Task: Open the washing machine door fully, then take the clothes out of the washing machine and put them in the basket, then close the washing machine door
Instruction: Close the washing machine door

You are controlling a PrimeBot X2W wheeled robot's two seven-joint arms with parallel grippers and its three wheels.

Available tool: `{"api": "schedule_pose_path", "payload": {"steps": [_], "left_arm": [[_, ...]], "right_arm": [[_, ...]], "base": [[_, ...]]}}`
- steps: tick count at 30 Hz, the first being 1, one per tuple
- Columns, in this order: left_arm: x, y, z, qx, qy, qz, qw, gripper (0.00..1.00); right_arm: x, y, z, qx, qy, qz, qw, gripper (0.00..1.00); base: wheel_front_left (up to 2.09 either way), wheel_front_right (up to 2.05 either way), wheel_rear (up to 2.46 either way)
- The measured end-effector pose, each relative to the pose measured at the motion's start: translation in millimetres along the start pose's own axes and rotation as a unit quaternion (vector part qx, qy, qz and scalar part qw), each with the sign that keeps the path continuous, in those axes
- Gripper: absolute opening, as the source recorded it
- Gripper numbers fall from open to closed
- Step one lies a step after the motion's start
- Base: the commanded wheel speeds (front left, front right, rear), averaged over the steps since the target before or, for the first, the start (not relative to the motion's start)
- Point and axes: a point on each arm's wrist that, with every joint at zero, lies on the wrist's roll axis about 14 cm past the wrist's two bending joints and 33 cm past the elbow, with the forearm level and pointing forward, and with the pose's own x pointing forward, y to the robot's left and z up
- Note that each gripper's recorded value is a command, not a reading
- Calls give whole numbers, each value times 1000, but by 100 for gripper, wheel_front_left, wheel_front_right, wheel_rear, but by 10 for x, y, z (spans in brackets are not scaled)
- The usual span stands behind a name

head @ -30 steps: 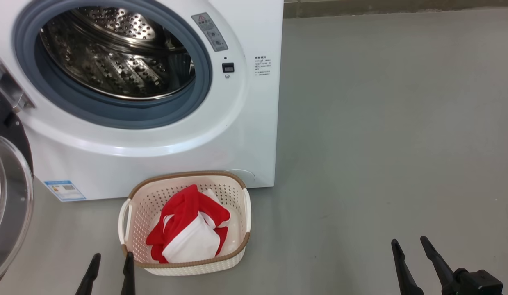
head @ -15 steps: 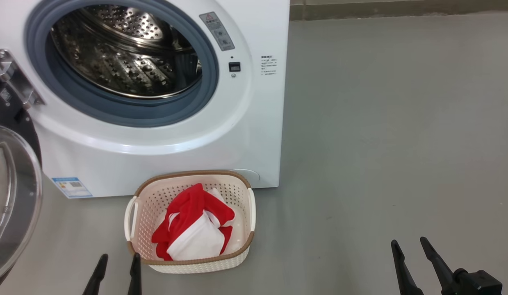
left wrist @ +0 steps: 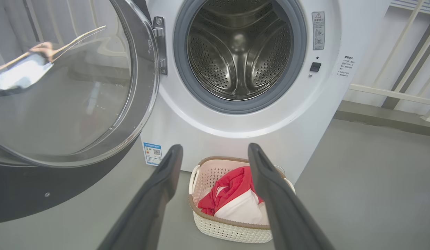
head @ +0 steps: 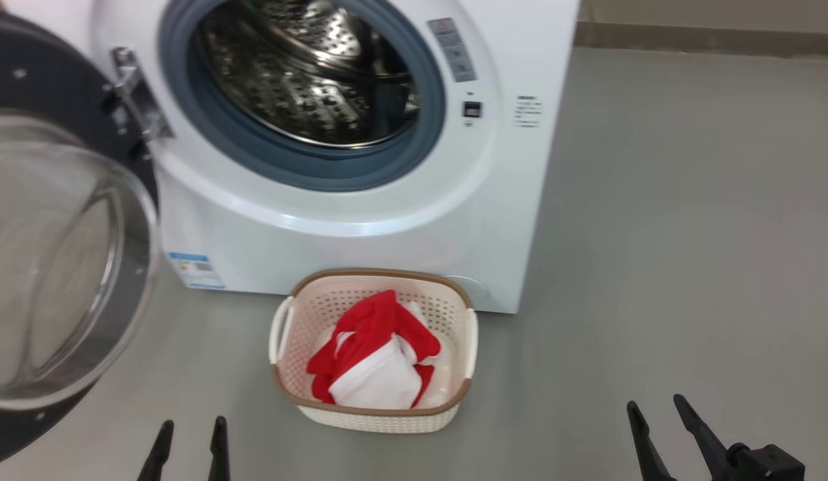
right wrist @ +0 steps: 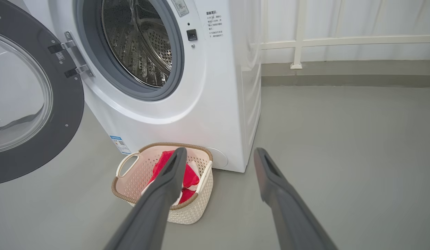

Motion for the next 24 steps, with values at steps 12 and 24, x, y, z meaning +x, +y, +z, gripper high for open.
{"api": "schedule_pose_path", "payload": {"steps": [12, 24], "left_arm": [[-565, 536, 3, -19, -9, 110, 994, 100], [-934, 949, 130, -38, -35, 213, 976, 100]], "right_arm": [[254, 710, -139, -18, 31, 123, 992, 100], [473, 1378, -252, -39, 53, 241, 968, 100]], "base": [[0, 0, 0], [0, 0, 0]]}}
